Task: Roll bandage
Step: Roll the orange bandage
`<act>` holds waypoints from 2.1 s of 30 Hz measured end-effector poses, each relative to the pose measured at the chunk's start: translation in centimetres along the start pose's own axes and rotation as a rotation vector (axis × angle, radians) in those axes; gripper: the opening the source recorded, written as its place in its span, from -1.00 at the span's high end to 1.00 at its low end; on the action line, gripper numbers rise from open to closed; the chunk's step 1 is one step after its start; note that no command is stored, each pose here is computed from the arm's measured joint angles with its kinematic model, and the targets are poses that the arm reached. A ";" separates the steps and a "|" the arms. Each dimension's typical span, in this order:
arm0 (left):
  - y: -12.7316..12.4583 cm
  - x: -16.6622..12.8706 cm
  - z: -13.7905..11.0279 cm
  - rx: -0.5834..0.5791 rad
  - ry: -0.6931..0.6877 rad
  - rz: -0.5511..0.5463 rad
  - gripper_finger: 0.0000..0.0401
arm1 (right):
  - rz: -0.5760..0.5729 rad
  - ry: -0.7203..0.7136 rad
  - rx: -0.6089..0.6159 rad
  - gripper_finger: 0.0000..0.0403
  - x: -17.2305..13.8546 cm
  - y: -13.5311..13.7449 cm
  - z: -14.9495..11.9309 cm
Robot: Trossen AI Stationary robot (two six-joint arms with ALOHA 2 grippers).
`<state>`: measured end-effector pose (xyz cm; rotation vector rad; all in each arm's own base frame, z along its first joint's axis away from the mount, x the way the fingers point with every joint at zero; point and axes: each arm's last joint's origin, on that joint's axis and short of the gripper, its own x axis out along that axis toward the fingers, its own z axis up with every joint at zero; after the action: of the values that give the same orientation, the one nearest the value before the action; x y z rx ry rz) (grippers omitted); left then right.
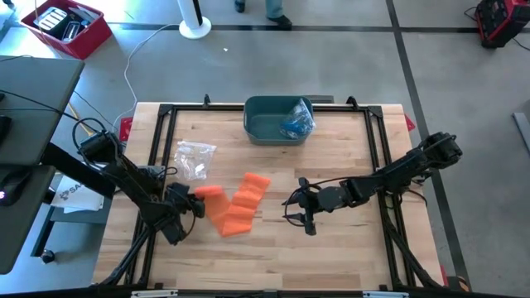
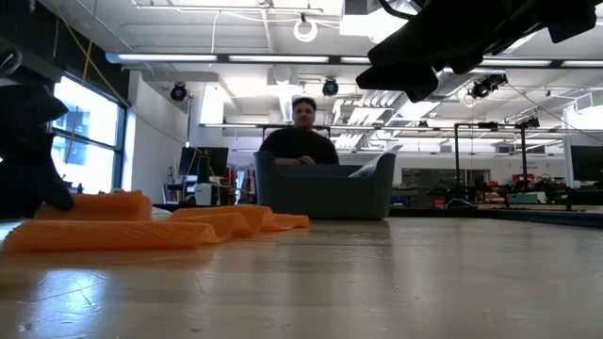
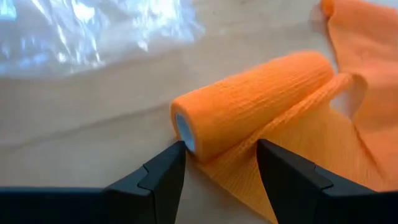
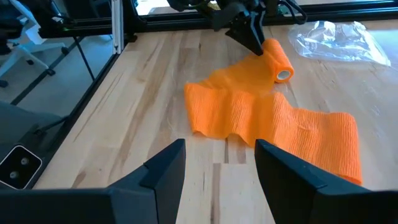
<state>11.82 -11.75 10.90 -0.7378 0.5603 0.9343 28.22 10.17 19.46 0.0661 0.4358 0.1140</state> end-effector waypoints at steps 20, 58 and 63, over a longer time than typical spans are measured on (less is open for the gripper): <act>-0.2 1.0 -0.4 -0.006 -0.095 -0.179 0.04 | 0.049 0.004 -0.012 0.08 0.7 0.2 -0.4; -0.8 0.7 -0.4 -0.151 -0.247 -0.333 0.04 | 0.122 0.608 -0.129 0.89 19.7 0.3 0.5; -1.7 1.1 -1.5 -0.133 -0.219 -0.369 0.04 | 0.119 0.629 -0.166 0.93 18.6 2.0 0.9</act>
<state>13.60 -12.98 9.76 -0.8132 0.1613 0.6997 45.17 14.44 12.74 -0.1114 1.0485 0.2906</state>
